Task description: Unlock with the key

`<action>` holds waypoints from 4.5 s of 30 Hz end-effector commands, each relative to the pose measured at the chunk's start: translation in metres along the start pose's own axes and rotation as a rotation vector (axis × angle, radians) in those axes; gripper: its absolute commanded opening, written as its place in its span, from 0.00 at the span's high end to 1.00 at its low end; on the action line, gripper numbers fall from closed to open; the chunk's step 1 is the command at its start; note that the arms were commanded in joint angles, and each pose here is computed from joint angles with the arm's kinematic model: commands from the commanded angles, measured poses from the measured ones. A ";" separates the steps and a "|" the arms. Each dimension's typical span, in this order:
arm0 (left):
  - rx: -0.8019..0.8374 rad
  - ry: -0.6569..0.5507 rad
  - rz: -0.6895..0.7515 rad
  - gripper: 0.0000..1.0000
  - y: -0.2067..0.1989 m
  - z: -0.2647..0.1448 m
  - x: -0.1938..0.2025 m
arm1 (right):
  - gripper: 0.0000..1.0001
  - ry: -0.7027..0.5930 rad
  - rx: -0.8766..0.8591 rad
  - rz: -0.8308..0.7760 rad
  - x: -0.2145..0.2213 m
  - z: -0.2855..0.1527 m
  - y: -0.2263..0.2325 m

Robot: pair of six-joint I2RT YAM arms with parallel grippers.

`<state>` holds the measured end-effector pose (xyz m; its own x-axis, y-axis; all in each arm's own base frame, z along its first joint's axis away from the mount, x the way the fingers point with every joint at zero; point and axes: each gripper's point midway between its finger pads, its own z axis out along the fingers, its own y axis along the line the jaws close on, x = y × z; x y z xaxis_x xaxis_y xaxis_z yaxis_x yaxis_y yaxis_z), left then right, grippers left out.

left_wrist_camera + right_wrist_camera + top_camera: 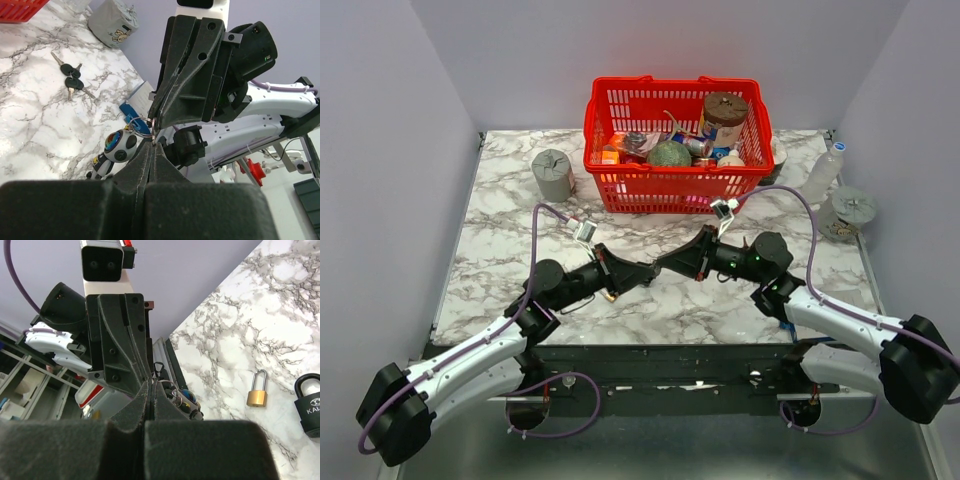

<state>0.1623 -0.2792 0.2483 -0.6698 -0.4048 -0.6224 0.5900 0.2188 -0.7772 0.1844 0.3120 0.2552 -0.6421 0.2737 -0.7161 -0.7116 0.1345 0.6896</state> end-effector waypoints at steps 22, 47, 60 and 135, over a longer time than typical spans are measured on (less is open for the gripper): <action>0.081 0.698 0.239 1.00 -0.006 -0.042 0.079 | 0.49 0.525 0.050 -0.271 0.055 -0.039 -0.004; 0.144 0.744 0.248 1.00 -0.006 -0.039 0.085 | 0.66 0.610 -0.135 -0.176 0.091 -0.029 0.024; 0.158 0.726 0.254 1.00 -0.010 -0.040 0.083 | 0.72 0.640 -0.126 -0.153 0.104 -0.030 0.019; 0.100 -0.152 0.024 0.71 -0.025 0.003 -0.023 | 0.99 -0.154 -0.070 -0.054 0.008 -0.002 0.022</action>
<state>0.1634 -0.2780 0.2694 -0.6212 -0.5025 -0.6013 0.6175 0.1585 -0.7704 0.1684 0.3114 0.2576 -0.5650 0.4151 -0.7131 -0.7421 0.1222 0.6591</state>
